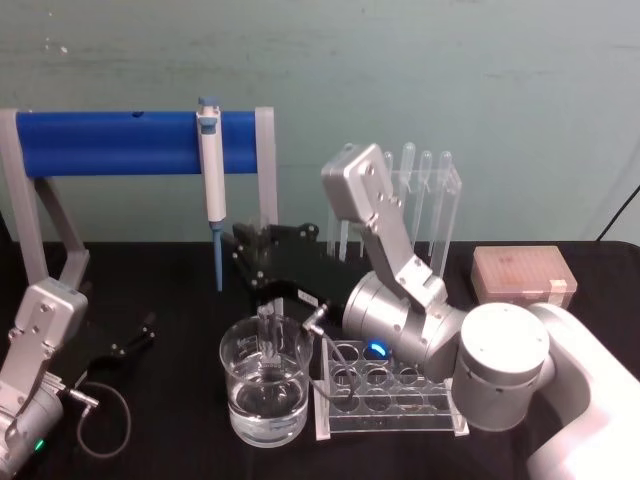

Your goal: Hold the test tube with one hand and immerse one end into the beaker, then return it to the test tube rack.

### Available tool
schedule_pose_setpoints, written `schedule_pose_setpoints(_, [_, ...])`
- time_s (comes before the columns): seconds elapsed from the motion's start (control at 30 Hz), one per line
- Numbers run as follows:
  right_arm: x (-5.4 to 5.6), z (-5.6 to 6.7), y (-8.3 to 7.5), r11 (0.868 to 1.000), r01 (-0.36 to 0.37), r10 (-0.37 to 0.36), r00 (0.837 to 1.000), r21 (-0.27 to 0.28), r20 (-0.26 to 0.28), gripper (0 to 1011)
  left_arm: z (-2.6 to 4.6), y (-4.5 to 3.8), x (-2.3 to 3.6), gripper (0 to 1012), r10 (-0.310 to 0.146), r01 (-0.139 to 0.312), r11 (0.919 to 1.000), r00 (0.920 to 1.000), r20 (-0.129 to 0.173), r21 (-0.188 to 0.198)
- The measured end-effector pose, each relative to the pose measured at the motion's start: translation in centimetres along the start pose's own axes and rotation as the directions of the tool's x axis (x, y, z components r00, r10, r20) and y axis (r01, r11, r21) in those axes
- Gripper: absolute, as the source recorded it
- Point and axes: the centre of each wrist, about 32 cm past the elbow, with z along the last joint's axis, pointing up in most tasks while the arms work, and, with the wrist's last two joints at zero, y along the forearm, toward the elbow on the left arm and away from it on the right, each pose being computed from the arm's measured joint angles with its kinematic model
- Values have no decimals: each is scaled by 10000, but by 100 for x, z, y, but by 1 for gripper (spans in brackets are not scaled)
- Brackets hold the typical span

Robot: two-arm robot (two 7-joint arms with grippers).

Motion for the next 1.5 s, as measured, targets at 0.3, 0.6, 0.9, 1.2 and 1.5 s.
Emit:
schedule_pose_setpoints(0.3, [-69,-243,19,10000,-61,59,9998,-57,-205,127,0,0,0,1000,0,0,10000,10000,0,0])
schedule_pose_setpoints(0.6, [-97,-393,22,10000,-89,89,9998,10,-155,127,0,0,0,1000,0,0,10000,10000,-1,1])
schedule_pose_setpoints(0.9, [-113,-493,26,9999,-149,148,9997,-56,-188,127,0,0,0,1000,1,-1,10000,10000,0,-1])
schedule_pose_setpoints(1.2, [-128,-552,10,9997,-146,143,9997,-181,-213,127,0,0,0,1000,0,0,10000,10000,0,0])
schedule_pose_setpoints(1.5, [-132,-578,-8,9997,-128,122,9996,-226,-254,127,0,0,0,1000,1,-1,10000,10000,0,0])
